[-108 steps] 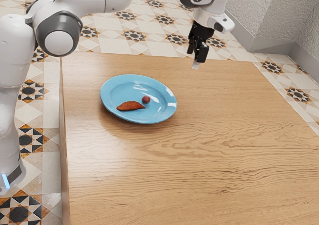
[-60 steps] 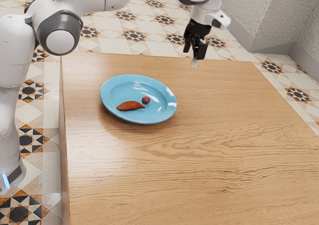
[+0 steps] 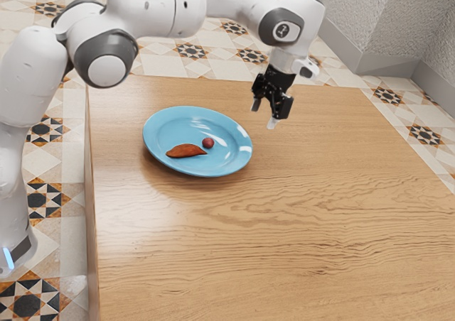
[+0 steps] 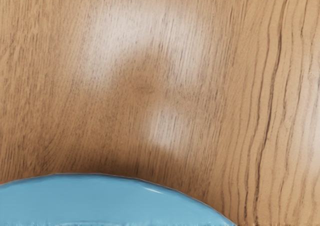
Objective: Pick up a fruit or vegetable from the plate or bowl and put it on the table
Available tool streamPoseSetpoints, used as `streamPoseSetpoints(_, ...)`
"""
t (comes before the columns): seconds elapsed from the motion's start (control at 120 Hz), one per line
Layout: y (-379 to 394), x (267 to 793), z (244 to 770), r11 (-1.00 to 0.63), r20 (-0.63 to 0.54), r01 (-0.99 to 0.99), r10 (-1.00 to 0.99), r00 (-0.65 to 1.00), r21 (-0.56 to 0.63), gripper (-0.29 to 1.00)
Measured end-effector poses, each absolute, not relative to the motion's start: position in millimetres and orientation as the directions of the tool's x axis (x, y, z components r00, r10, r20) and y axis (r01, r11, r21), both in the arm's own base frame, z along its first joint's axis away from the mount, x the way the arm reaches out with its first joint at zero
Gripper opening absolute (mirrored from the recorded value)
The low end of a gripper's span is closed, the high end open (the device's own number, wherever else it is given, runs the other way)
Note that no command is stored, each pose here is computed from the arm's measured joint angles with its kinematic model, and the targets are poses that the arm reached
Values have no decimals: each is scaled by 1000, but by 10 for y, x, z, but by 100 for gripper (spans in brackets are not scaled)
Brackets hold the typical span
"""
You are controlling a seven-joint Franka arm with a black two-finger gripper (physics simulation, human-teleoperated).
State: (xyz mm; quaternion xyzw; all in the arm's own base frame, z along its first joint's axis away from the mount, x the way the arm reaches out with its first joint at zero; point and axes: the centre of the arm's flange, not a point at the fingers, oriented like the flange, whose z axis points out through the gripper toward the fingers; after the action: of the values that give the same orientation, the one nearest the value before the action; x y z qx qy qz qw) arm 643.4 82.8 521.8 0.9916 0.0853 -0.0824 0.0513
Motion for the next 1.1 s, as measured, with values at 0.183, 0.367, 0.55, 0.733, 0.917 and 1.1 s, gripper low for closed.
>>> streamPoseSetpoints(0.183, 1372, 5702, 5212, -950, -217, 297, 272, 938, 92, 70)
streamPoseSetpoints(0.367, 1630, 5417, 4917, -934, -263, 350, 320, 910, 73, 70)
streamPoseSetpoints(0.55, 1352, 5491, 4918, -955, -236, 291, 271, 933, 54, 70)
streamPoseSetpoints(0.733, 1357, 5437, 4981, -955, -215, 291, 274, 938, 52, 70)
streamPoseSetpoints(0.917, 1167, 4591, 4940, -960, -238, 271, 248, 939, 66, 70)
streamPoseSetpoints(1.1, 1258, 4444, 4851, -957, -241, 288, 272, 932, 33, 70)
